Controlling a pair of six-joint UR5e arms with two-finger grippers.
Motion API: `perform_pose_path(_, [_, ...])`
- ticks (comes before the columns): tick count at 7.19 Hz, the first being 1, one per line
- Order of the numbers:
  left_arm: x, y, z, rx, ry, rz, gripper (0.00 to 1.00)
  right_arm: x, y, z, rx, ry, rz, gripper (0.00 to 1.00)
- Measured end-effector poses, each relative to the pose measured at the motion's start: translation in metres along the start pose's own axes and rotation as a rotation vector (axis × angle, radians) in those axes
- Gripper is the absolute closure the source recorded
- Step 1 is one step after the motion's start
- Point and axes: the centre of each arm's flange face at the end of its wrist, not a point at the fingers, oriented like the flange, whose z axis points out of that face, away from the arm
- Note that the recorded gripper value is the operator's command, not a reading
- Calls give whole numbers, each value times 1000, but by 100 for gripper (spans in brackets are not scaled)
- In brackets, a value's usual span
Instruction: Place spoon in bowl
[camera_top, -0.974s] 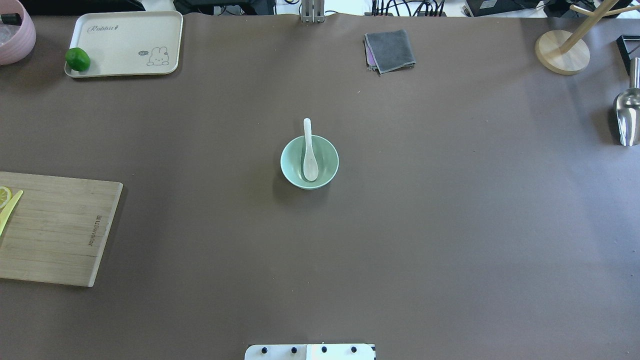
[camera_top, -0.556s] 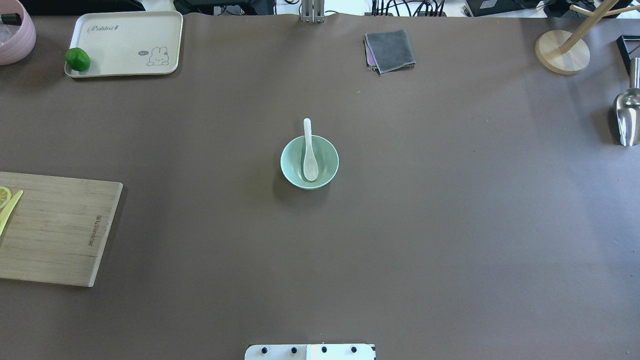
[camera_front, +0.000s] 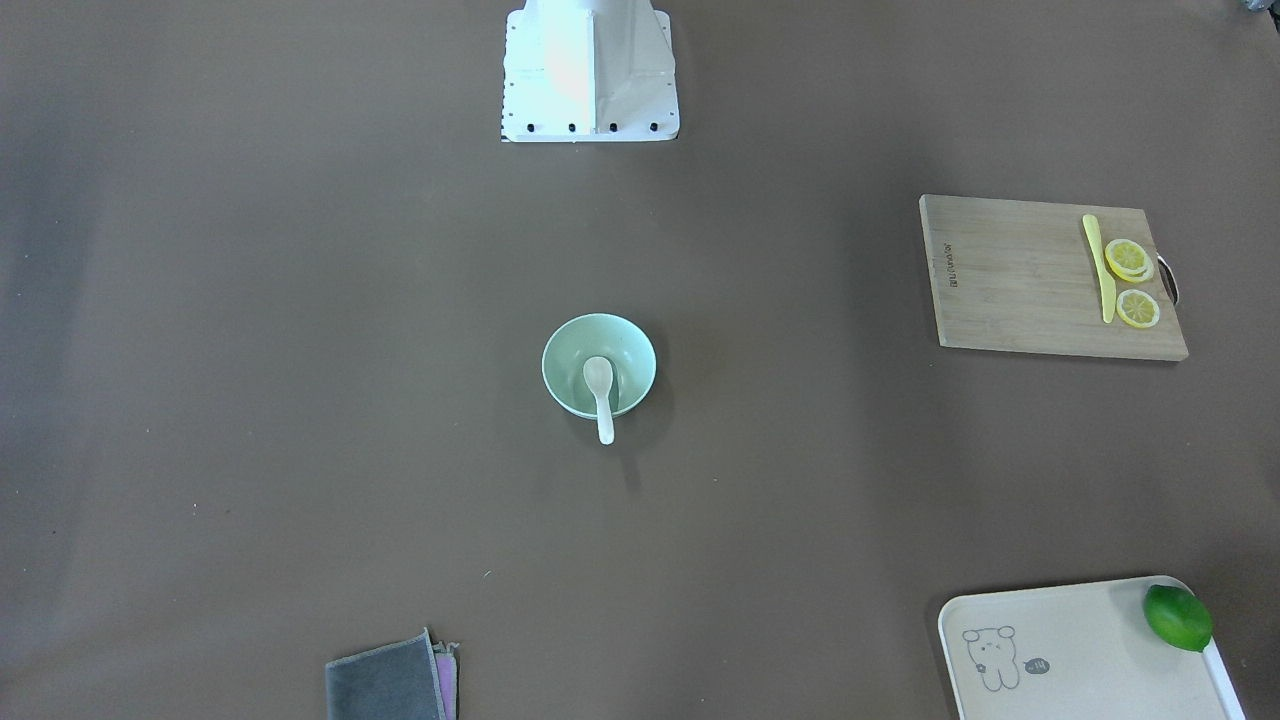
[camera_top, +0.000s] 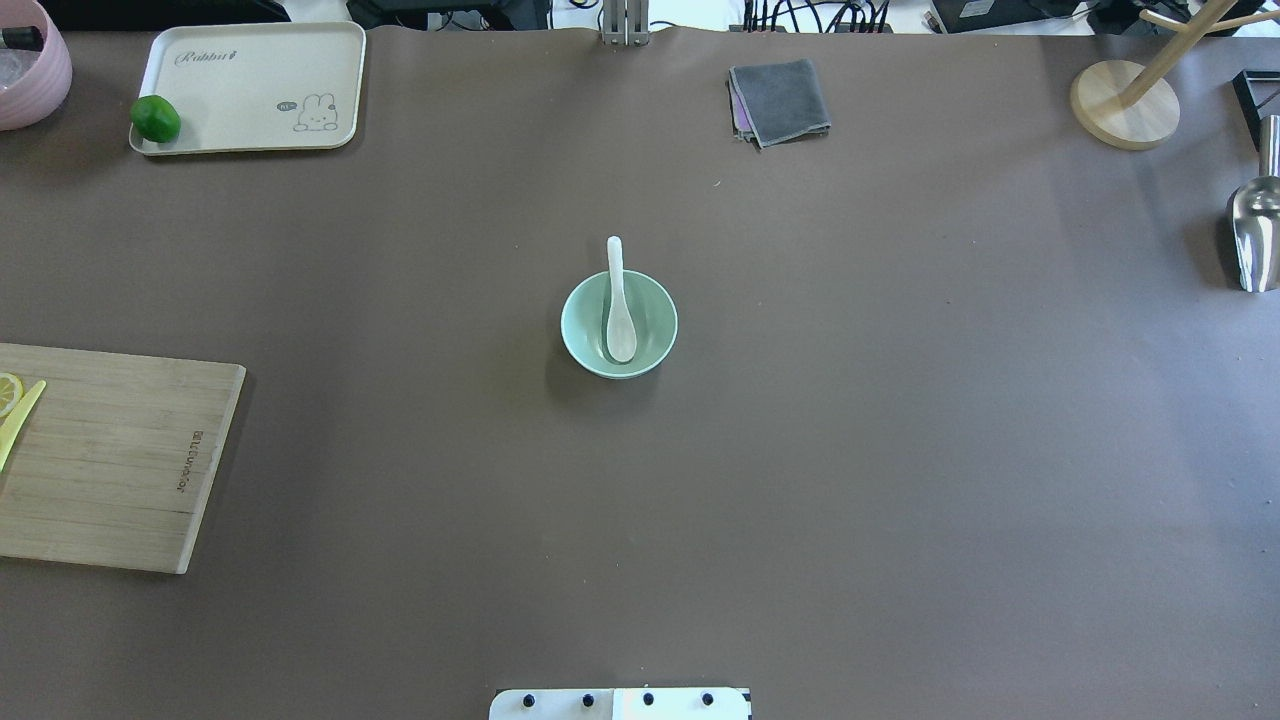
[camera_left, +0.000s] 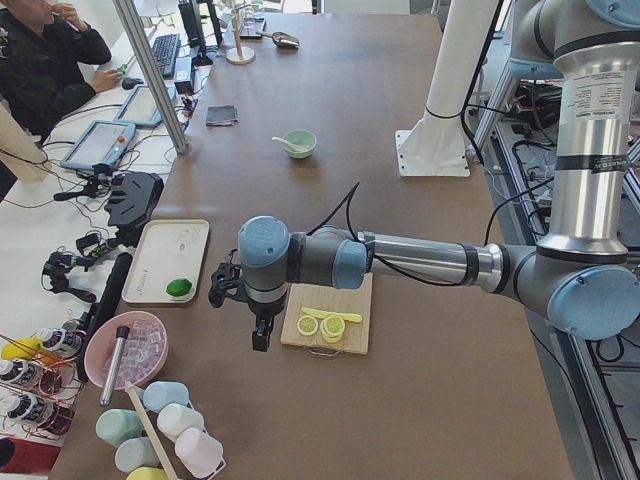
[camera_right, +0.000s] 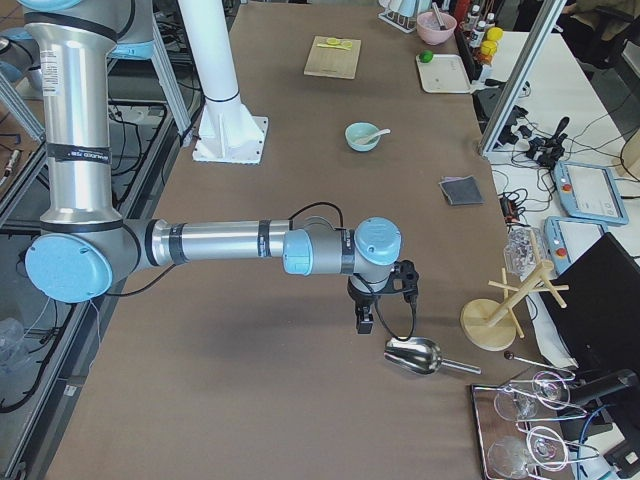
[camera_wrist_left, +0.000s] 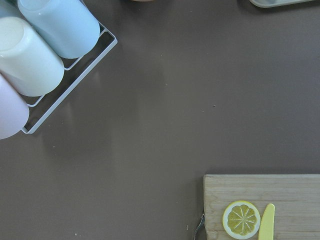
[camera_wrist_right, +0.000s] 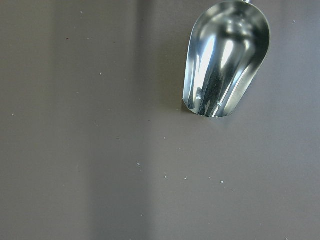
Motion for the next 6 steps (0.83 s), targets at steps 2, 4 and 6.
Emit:
perform_pose_path(2, [0, -1, 0, 1, -1, 1, 2, 0, 0, 0, 0, 1, 0, 0])
perform_pose_path(4, [1, -3, -1, 3, -2, 4, 2, 0, 0, 0, 0, 0, 0, 0])
perform_pose_path(6, [0, -5, 1, 18, -4, 18, 2, 0, 0, 0, 0, 1, -1, 0])
